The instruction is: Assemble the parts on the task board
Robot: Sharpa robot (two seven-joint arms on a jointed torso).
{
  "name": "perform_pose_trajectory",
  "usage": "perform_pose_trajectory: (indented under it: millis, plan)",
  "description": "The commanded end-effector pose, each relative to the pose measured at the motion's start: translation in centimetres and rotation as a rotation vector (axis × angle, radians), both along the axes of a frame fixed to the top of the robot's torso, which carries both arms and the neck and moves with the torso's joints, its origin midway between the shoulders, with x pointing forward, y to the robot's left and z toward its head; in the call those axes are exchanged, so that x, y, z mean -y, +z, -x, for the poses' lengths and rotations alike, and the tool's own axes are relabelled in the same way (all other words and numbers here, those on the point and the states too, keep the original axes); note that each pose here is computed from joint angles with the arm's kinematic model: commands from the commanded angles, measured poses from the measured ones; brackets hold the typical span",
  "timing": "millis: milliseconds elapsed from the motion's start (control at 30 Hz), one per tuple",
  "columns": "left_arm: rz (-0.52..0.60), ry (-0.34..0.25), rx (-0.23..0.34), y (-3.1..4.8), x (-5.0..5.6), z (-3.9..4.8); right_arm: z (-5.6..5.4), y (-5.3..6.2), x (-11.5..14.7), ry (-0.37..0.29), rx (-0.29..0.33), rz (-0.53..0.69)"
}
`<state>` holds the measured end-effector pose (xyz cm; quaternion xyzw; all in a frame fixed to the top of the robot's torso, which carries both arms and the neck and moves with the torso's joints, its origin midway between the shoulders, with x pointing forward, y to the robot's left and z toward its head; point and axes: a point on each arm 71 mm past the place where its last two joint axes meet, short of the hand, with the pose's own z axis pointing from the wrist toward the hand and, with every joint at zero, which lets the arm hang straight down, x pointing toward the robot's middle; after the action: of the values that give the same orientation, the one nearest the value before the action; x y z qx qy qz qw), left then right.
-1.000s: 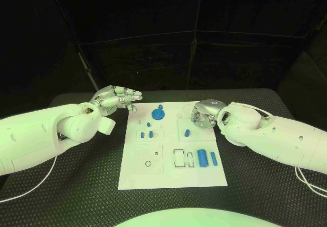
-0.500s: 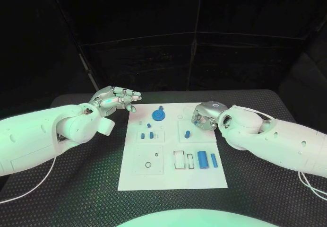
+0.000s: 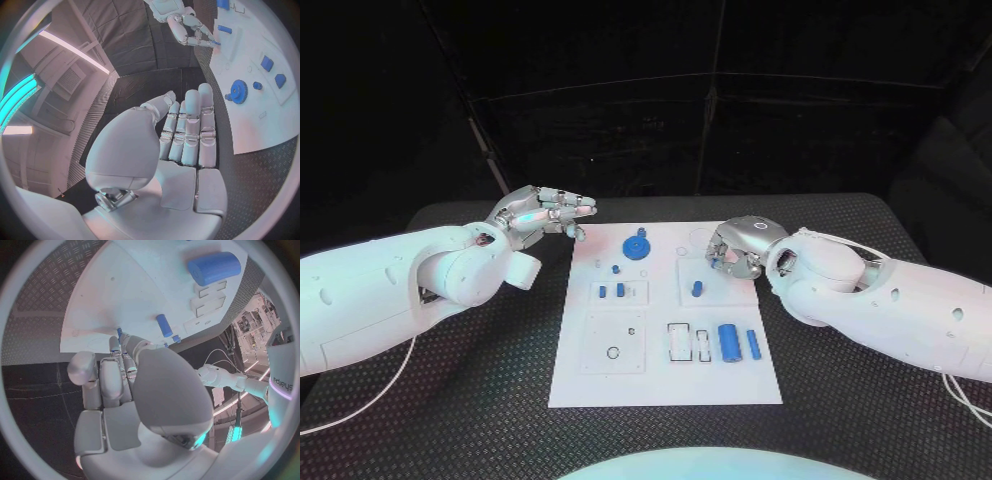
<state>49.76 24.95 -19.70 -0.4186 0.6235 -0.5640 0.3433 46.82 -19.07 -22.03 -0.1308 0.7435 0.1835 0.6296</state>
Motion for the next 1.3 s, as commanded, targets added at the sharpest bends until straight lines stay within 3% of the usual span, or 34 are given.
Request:
perform_pose_trajectory:
  millis: [33, 400, 533, 800, 1300]
  plan:
    - [0.013, 0.004, 0.018, 0.22, -0.1, -0.06, 0.3, 0.7, -0.1, 0.002, 0.039, -0.024]
    - [0.013, 0.002, 0.017, 0.16, -0.1, -0.09, 2.3, 2.3, -1.7, 0.059, 0.051, -0.092]
    - [0.014, -0.003, 0.016, 0.10, 0.1, -0.12, 3.5, 3.1, -4.1, 0.123, 0.052, -0.142]
    - [0.017, -0.012, 0.015, 0.01, 0.5, -0.18, 4.8, 3.7, -8.1, 0.224, 0.036, -0.201]
    - [0.027, -0.038, 0.017, 0.03, 1.7, -0.18, 6.6, 0.4, -12.0, 0.299, -0.062, -0.226]
